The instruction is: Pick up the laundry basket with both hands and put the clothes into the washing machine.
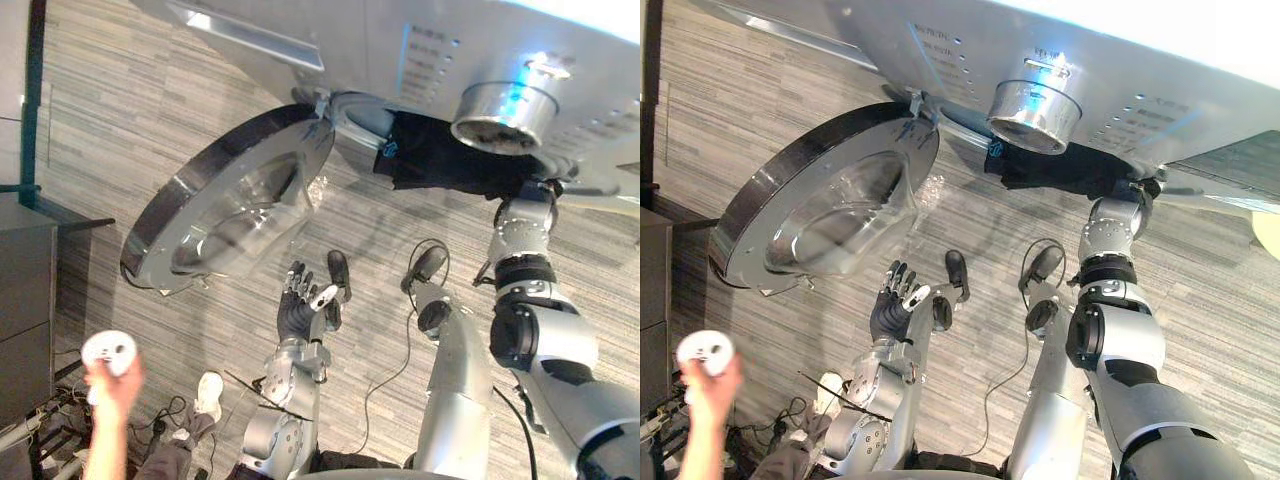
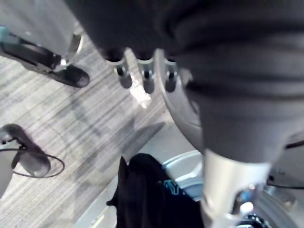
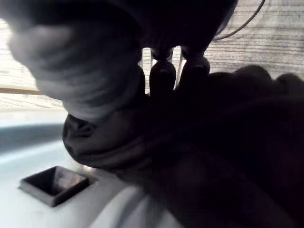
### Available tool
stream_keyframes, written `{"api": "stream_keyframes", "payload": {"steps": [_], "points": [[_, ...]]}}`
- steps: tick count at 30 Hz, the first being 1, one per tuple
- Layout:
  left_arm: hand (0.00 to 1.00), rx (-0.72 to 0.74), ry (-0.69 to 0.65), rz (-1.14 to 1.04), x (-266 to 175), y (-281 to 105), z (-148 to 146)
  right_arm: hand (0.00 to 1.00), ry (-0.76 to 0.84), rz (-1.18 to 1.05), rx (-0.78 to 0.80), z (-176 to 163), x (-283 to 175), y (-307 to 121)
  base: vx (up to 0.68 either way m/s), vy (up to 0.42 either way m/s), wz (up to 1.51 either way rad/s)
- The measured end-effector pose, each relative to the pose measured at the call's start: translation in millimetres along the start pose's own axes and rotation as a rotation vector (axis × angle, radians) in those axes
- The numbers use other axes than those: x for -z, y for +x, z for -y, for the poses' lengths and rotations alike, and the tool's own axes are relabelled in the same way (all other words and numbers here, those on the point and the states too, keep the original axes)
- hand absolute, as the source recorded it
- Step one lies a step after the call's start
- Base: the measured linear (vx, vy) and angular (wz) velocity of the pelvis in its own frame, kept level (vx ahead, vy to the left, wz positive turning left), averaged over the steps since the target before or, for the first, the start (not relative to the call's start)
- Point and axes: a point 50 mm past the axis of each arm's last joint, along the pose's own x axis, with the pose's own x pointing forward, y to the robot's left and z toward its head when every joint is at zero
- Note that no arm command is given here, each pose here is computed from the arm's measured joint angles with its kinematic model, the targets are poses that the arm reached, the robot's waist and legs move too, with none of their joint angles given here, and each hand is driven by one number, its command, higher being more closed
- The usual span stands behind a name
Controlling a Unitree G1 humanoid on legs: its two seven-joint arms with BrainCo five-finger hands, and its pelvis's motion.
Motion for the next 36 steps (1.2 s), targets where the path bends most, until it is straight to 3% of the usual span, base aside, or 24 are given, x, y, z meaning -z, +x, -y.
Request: {"api": "stream_keyframes", "payload": {"steps": [11,14,18,24,36], "points": [[0.00,0.064,-0.027,0.084,-15.5,5.5,15.7,1.00,-0.385,0.066,-0.141,-45.1,-5.8,-7.1,-0.02,-0.011,-0.03],[0.00,0.100,-0.039,0.132,-25.8,8.6,24.2,1.00,-0.350,0.062,-0.209,-61.5,-5.2,-14.5,-0.07,-0.096,0.00],[0.00,0.105,-0.019,0.119,-23.0,15.8,26.3,1.00,-0.150,0.003,-0.281,-69.9,17.8,-33.3,-0.08,-0.076,-0.11],[0.00,0.066,-0.016,0.114,-22.9,17.5,21.7,1.00,0.043,-0.029,-0.265,-64.5,29.3,-42.3,-0.03,-0.062,0.11],[0.00,-0.003,-0.022,0.144,-30.3,21.2,9.0,1.00,0.168,-0.055,-0.286,-44.4,45.5,-58.1,0.02,-0.053,-0.01]]}}
